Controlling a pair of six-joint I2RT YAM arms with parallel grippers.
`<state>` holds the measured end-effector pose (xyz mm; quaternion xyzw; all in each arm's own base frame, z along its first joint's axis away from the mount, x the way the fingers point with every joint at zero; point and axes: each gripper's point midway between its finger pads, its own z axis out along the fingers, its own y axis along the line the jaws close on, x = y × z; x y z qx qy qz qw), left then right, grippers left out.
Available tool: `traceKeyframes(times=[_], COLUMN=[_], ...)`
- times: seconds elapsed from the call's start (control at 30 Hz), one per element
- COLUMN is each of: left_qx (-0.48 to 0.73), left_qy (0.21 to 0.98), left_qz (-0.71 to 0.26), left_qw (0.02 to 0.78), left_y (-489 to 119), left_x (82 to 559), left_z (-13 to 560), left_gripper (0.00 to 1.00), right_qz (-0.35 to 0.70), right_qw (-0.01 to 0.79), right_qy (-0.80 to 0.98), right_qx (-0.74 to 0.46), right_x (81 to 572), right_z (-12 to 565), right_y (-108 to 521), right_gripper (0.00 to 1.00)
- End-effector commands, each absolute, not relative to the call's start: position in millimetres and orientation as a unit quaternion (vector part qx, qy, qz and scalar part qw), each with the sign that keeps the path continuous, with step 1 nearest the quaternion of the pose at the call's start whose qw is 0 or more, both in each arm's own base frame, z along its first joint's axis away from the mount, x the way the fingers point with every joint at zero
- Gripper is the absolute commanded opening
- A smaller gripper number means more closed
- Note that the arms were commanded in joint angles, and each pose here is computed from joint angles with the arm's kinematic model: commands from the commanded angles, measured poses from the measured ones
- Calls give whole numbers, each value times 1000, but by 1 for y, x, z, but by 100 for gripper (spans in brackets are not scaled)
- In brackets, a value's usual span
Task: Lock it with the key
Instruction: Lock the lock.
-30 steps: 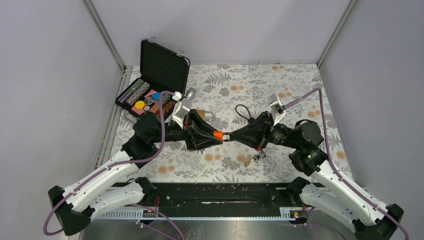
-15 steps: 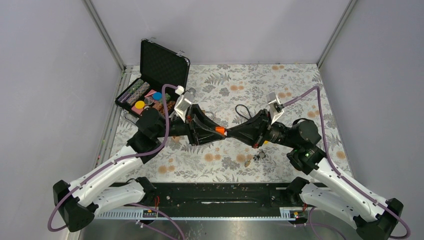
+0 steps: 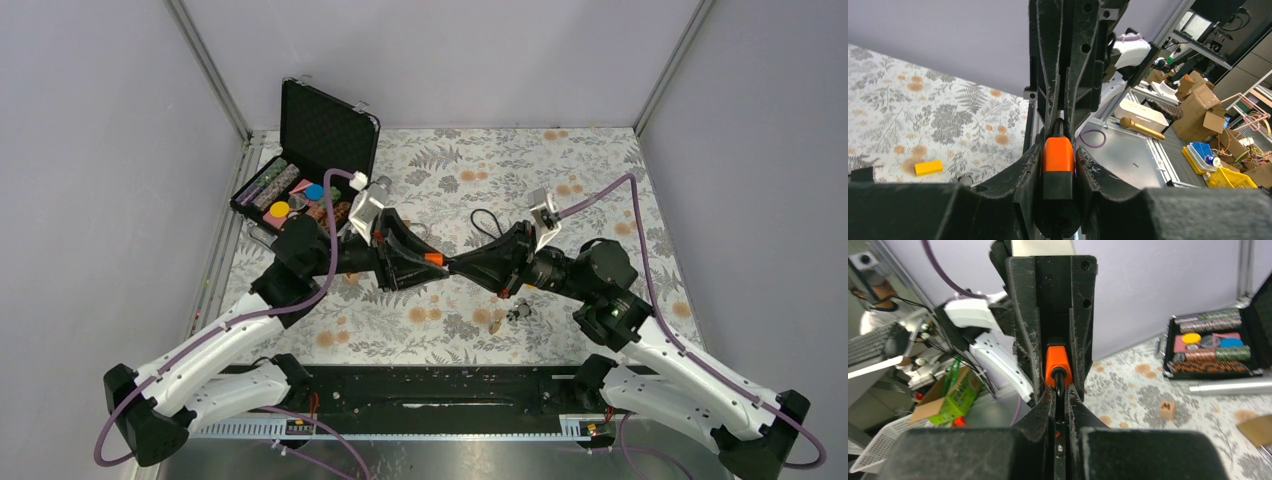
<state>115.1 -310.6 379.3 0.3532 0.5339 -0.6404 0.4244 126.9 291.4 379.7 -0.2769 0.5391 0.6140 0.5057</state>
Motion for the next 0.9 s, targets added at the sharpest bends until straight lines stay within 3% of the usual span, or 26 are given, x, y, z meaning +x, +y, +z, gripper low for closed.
traceKeyframes(times=[0.0,0.03,0.1,0.2,0.4,0.63,0.87], left_qx=[369,379,396,437,524,564,579], left_qy=[553,556,565,563,556,548,558], left_qz=[-596,-575,-526,-482,-486,-500,-505], left_qw=[451,466,497,509,424,362,314], left_y=[-307,-303,-297,-293,-306,-322,-328], left_x=[123,126,137,142,130,121,111], left_z=[369,363,350,330,291,269,238], left_gripper=[50,66,82,91,92,86,78], right_qz=[557,538,505,465,419,434,450], right_qw=[532,534,523,482,420,360,380], right_qy=[570,577,602,634,657,651,644], right_qx=[-285,-303,-329,-386,-466,-509,-489], right_x=[130,129,126,116,102,96,108], right_z=[378,374,362,338,301,281,289], right_y=[282,277,270,262,251,266,281], right_gripper=[0,0,0,0,0,0,0])
